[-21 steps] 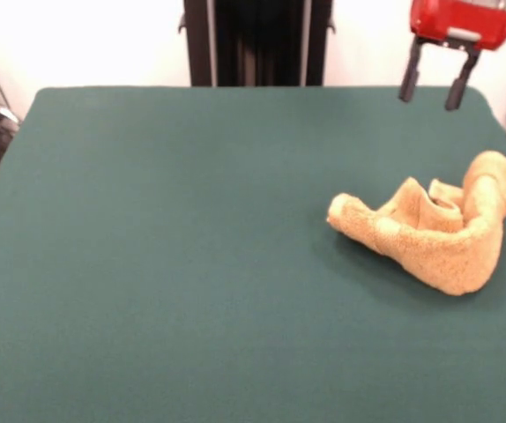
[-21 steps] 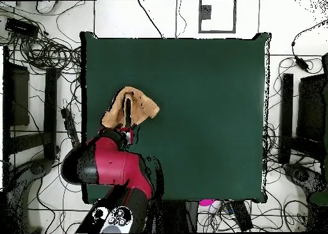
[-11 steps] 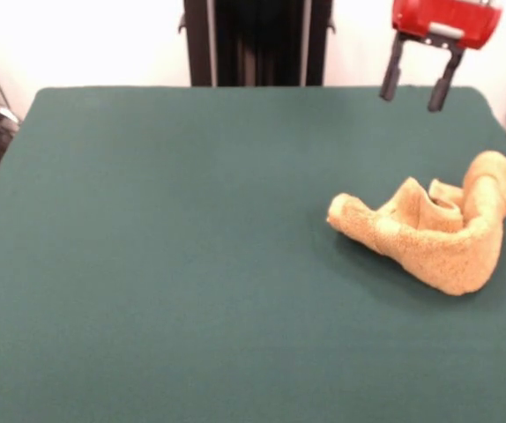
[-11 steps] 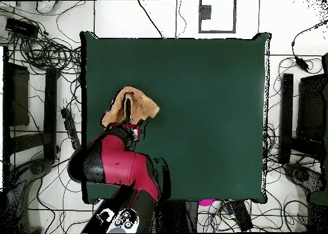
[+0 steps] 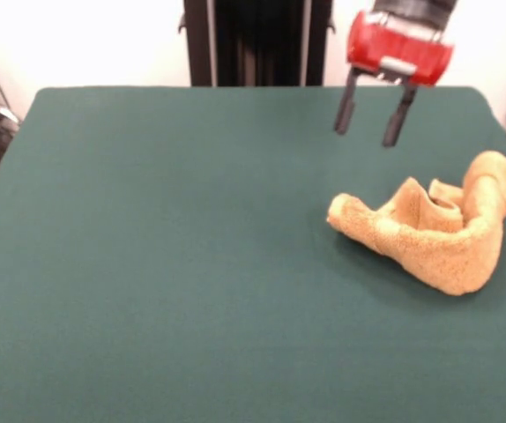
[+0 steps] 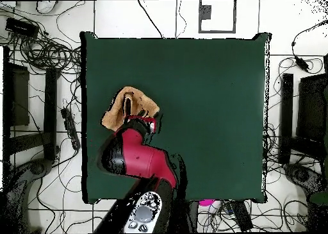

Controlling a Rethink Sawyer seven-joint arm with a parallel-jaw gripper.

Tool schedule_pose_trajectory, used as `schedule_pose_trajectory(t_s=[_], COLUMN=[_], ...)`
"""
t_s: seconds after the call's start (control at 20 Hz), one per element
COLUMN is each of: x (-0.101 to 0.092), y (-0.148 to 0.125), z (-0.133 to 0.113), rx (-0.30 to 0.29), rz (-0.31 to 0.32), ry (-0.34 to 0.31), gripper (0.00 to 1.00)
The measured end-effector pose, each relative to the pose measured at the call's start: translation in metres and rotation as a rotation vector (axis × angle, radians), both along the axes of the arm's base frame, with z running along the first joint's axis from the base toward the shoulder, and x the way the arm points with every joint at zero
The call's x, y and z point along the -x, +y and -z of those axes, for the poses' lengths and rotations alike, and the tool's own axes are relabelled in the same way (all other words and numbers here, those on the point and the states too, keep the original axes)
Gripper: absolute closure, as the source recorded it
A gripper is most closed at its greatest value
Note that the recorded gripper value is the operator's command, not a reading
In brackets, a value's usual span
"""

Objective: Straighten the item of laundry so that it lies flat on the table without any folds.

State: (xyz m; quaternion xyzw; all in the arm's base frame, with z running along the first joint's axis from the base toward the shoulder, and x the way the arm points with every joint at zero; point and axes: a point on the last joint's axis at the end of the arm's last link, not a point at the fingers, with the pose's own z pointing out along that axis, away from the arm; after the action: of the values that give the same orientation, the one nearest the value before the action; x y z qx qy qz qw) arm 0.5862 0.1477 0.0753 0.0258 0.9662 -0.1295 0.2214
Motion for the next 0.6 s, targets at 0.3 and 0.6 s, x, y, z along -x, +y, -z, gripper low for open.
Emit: schedule_pose_trajectory(t_s=[0.3,0.6], x=[0.004,0.010], y=[-0.025,-0.018], z=[0.043,0.065], rx=[-0.034,-0.059], rz=[0.049,0.038], ry=[0.059,0.069], gripper=[0.00,0.00])
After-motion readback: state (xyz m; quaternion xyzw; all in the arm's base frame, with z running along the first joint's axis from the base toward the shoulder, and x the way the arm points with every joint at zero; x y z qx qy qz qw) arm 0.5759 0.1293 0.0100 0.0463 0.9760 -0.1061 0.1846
